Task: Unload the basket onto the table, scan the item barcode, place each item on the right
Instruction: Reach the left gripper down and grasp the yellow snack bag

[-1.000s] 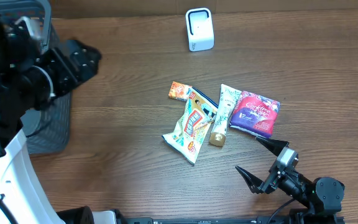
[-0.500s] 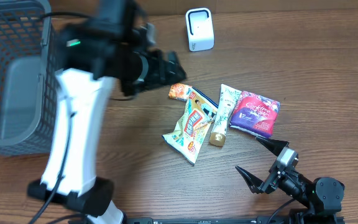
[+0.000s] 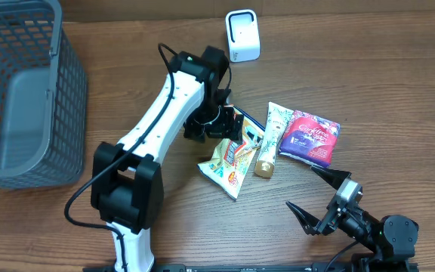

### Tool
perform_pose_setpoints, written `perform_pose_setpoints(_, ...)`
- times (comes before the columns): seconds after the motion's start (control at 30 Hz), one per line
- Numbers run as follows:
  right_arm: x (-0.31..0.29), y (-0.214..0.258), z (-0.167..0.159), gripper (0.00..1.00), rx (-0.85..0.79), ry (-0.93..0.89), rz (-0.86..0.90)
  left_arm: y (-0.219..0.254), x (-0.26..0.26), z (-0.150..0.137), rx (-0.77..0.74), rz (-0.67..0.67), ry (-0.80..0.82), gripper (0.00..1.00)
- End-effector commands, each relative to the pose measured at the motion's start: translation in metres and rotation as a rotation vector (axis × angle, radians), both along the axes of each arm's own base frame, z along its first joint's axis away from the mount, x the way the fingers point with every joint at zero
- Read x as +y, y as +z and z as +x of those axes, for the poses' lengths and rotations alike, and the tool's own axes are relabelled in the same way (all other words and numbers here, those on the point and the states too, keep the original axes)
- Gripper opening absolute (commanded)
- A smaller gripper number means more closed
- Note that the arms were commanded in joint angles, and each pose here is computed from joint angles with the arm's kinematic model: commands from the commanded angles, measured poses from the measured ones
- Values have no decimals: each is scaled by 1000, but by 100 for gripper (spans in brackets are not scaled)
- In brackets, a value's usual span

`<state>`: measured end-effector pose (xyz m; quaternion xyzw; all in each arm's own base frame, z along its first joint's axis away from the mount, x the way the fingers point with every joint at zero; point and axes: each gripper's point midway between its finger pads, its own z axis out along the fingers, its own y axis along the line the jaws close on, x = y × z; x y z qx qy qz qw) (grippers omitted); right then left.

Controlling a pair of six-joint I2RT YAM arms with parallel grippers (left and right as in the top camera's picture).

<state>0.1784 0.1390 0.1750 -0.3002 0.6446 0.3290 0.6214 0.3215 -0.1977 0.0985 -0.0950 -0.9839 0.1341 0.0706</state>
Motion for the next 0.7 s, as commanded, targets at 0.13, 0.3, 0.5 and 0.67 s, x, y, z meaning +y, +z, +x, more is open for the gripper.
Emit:
perform_pose_setpoints(0.13,0,-3,0,100,5,1,2,-48,-3,3,-27,-29,-31,82)
perform_pose_setpoints(0.3,0,-3,0,100,5,1,2,-75,4,-12,15,-6,12,69)
perform_pose_setpoints(0.5,0,-3,0,100,5,1,2,-89,-1,-22,57,-42,84,6)
perform_pose_setpoints(0.67,0,-3,0,100,5,1,2,-55,-8,-3,22,-58,91,4)
